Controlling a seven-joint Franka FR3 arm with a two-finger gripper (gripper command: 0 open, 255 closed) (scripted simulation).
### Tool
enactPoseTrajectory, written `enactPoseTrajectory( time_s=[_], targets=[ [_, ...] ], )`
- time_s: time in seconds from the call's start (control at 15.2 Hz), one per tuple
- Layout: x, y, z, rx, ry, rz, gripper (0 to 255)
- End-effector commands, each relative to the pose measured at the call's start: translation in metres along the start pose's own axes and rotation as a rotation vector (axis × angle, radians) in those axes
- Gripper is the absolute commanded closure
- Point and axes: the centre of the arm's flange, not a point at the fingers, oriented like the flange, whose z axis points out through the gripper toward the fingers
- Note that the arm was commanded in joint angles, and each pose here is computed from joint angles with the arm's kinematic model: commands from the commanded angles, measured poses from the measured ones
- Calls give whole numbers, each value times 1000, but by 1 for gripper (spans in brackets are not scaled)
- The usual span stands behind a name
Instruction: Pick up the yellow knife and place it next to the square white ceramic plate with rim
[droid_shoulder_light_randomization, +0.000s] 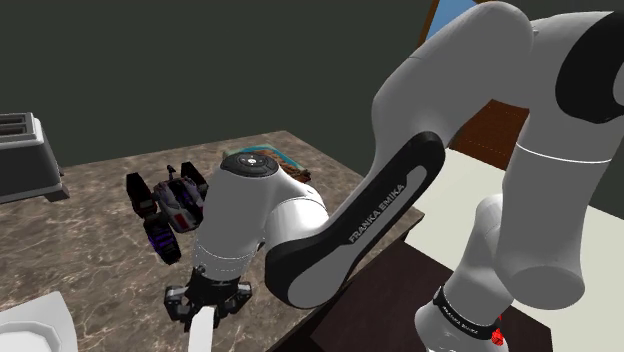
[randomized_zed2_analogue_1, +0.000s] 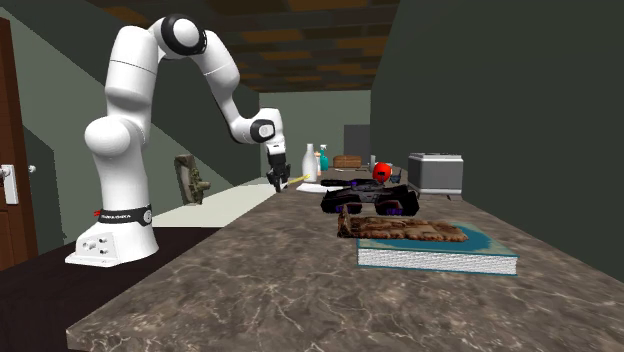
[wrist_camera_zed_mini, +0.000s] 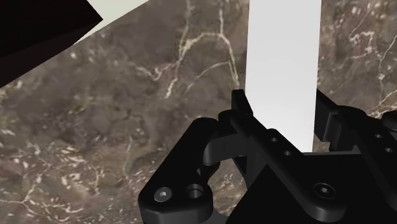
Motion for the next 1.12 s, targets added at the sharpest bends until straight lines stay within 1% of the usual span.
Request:
enactPoseTrajectory(
  time_s=[0.0, 0.33, 0.4, 0.73, 0.99, 1.06],
  targets=[
    [0, 0, 1, 0, 0, 0, 255],
    [0, 0, 1, 0, 0, 0, 255],
    [0, 0, 1, 0, 0, 0, 0],
    [0, 0, 1, 0, 0, 0, 0],
    [0, 0, -49, 0, 0, 0, 0],
    [0, 0, -49, 0, 0, 0, 0]
  ],
)
